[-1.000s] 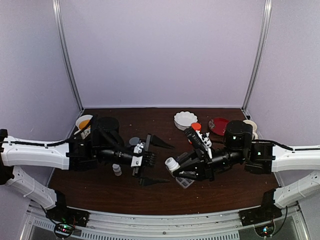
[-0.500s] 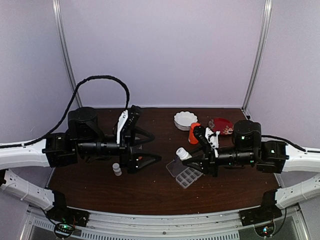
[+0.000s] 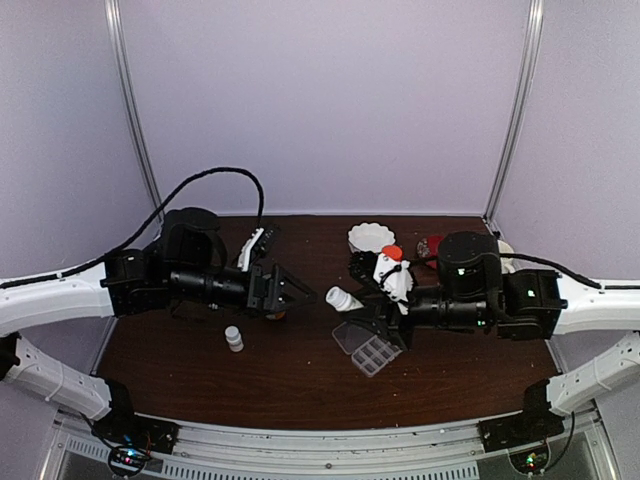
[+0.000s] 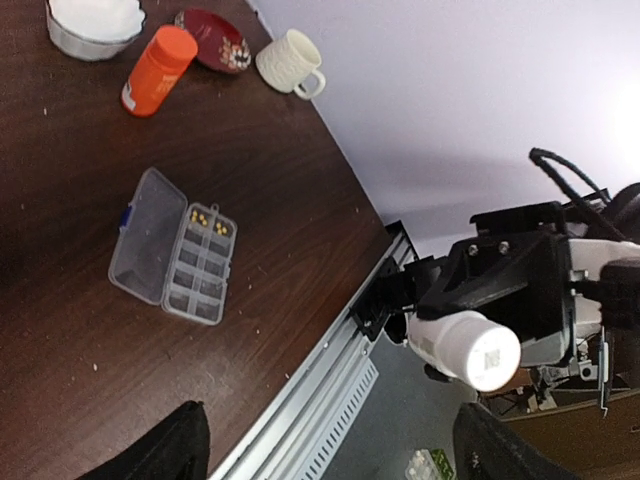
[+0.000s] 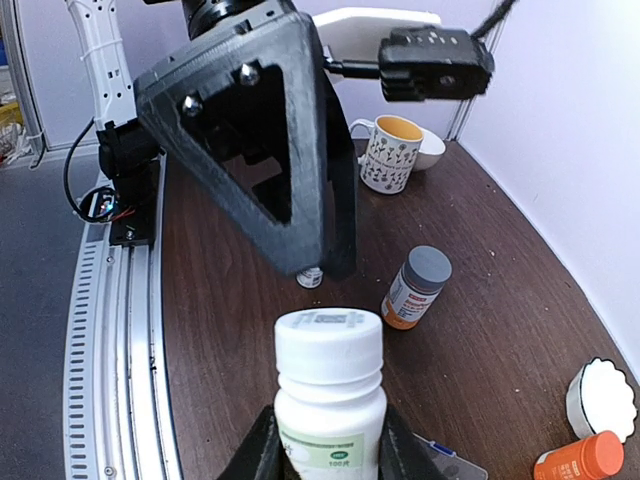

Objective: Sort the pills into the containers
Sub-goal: Screw the lid of the pill bottle onto the pill bottle.

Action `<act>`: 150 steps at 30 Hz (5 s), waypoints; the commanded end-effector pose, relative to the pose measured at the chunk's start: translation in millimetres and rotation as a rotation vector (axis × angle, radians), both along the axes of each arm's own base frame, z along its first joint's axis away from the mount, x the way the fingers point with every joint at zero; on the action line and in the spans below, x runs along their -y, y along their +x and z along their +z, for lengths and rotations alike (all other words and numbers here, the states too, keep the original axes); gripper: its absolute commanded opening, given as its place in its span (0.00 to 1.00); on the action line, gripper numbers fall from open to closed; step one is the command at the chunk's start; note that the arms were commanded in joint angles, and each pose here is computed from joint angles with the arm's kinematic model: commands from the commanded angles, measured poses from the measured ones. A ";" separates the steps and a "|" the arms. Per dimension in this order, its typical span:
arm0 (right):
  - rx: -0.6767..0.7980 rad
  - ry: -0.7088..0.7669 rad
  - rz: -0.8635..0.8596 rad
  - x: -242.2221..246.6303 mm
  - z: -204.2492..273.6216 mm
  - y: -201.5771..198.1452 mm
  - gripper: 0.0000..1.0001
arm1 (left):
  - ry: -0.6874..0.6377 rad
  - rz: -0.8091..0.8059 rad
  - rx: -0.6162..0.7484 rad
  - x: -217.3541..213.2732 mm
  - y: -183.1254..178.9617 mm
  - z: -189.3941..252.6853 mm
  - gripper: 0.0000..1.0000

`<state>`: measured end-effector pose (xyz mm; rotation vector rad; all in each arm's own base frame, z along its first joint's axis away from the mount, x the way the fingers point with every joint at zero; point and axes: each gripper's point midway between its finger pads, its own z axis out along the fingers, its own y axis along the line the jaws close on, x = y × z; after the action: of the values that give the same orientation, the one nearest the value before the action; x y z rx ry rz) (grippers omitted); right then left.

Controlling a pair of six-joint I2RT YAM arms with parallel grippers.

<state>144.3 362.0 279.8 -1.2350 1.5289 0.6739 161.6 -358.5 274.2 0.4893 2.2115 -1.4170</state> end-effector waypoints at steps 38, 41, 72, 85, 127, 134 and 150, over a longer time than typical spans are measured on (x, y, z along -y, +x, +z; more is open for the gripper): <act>-0.001 -0.098 -0.056 -41.4 -12.5 11.9 0.06 | -0.103 -0.039 -0.081 9.1 -8.9 28.3 0.74; 0.001 -0.102 -0.054 -43.7 -12.8 12.1 0.06 | -0.099 -0.042 -0.084 10.5 -8.4 27.1 0.70; -0.027 -0.143 -0.005 -57.3 -22.2 5.5 0.06 | -0.046 -0.102 -0.106 21.0 -12.0 5.4 0.09; -0.357 0.126 0.326 -63.0 20.7 -31.4 0.05 | -0.086 -0.386 0.252 32.5 -47.2 23.0 0.00; -0.514 0.132 0.519 -33.3 11.8 -70.3 0.03 | -0.060 -0.820 1.877 6.7 -91.3 43.3 0.98; -0.364 0.022 0.319 -17.8 -8.6 -45.8 0.05 | -0.134 -0.575 1.494 -8.0 -87.4 74.9 0.98; 0.067 0.026 -0.048 -7.4 10.1 5.4 0.08 | 0.080 0.096 0.179 -35.1 4.0 36.8 0.96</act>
<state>129.5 374.4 274.0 -1.2898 1.5378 0.7556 168.4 -328.8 328.9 0.8027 1.9007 -0.9654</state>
